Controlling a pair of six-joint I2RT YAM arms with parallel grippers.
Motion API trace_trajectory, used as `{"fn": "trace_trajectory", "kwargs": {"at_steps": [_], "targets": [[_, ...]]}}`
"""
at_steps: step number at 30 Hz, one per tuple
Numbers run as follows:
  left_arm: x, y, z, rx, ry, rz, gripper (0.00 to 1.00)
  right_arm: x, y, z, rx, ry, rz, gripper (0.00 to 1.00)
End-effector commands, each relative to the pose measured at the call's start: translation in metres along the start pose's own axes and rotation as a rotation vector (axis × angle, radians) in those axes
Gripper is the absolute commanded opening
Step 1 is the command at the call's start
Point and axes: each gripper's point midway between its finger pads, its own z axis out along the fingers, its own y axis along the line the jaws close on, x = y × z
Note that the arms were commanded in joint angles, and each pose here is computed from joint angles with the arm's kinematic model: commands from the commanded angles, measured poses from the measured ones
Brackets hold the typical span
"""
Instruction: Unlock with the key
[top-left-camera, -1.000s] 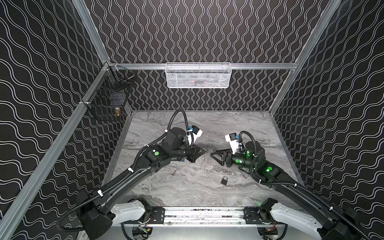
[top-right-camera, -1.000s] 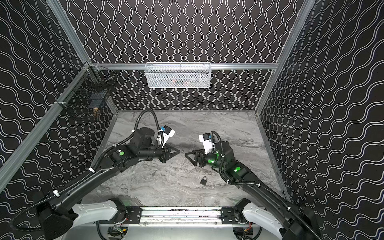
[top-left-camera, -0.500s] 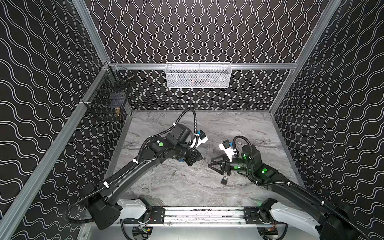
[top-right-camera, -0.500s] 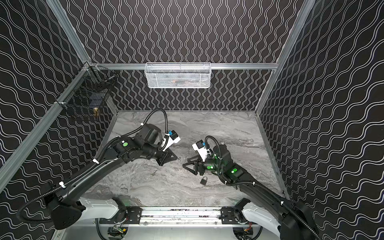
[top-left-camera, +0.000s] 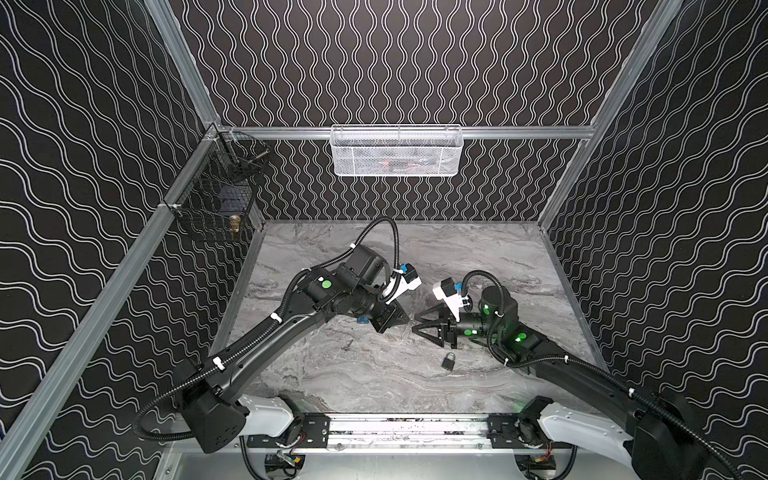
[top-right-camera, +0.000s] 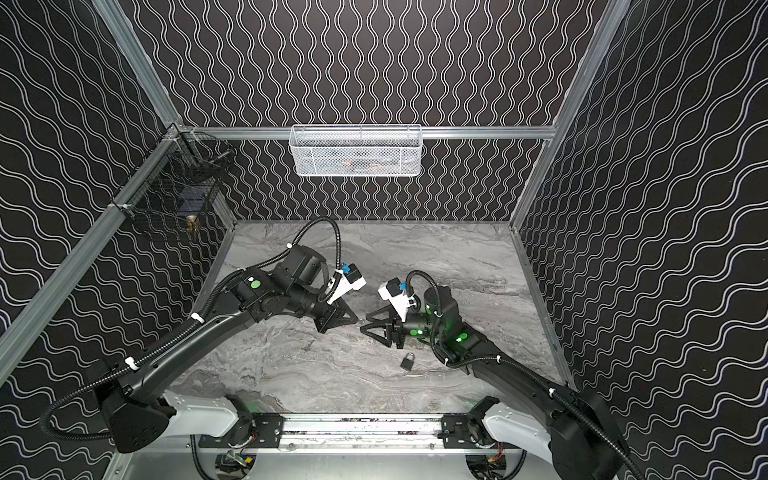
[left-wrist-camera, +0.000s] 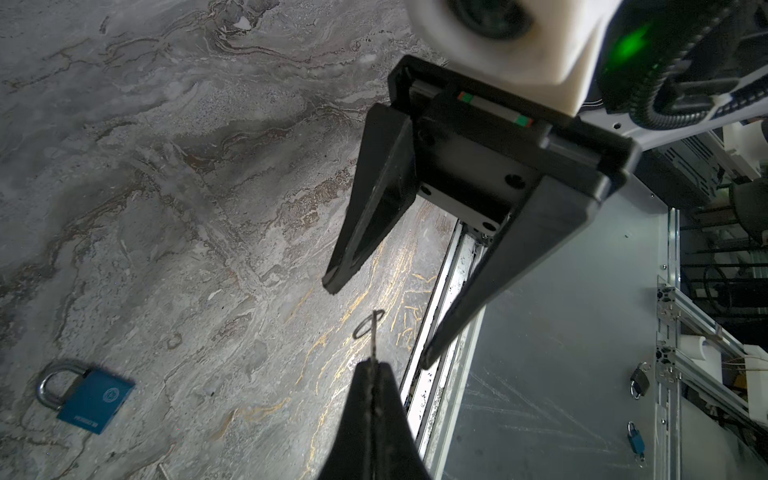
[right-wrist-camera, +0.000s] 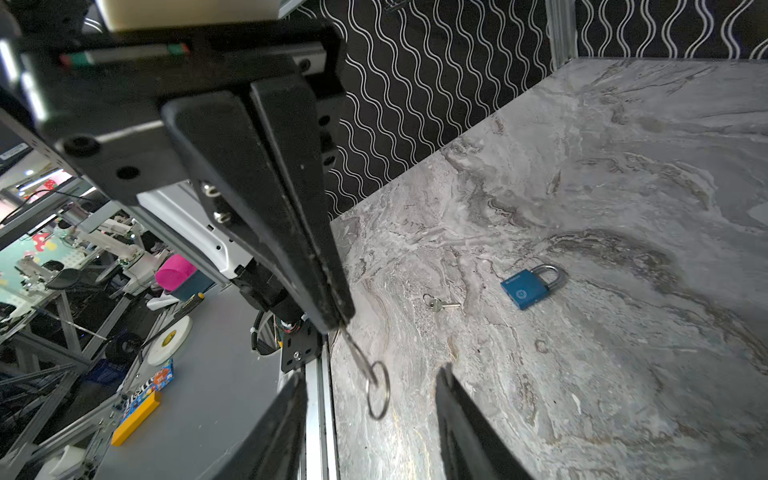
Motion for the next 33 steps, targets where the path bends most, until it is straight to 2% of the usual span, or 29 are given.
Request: {"fn": "trace_trajectory", "kwargs": {"at_steps": [1,6,11,21,30,33], "targets": [[0.002,-0.006,-0.004,0.029,0.007,0.045,0.00,-0.012,0.010,0.002,-0.060,-0.021,-0.069,0.45],[0.002,-0.011,-0.008,0.040,0.002,0.060,0.00,-0.011,0.015,0.004,-0.108,-0.011,-0.070,0.37],[0.003,-0.011,-0.010,0.034,0.004,0.065,0.00,-0.010,0.018,0.004,-0.131,-0.012,-0.068,0.26],[0.004,-0.014,-0.010,0.054,0.003,0.067,0.00,-0.009,0.025,0.007,-0.199,0.002,-0.066,0.20],[0.006,-0.012,-0.007,0.052,0.019,0.071,0.00,-0.009,0.024,0.007,-0.210,0.013,-0.062,0.09],[0.007,-0.012,-0.007,0.049,0.020,0.075,0.00,-0.009,0.024,0.007,-0.213,0.014,-0.056,0.03]]}}
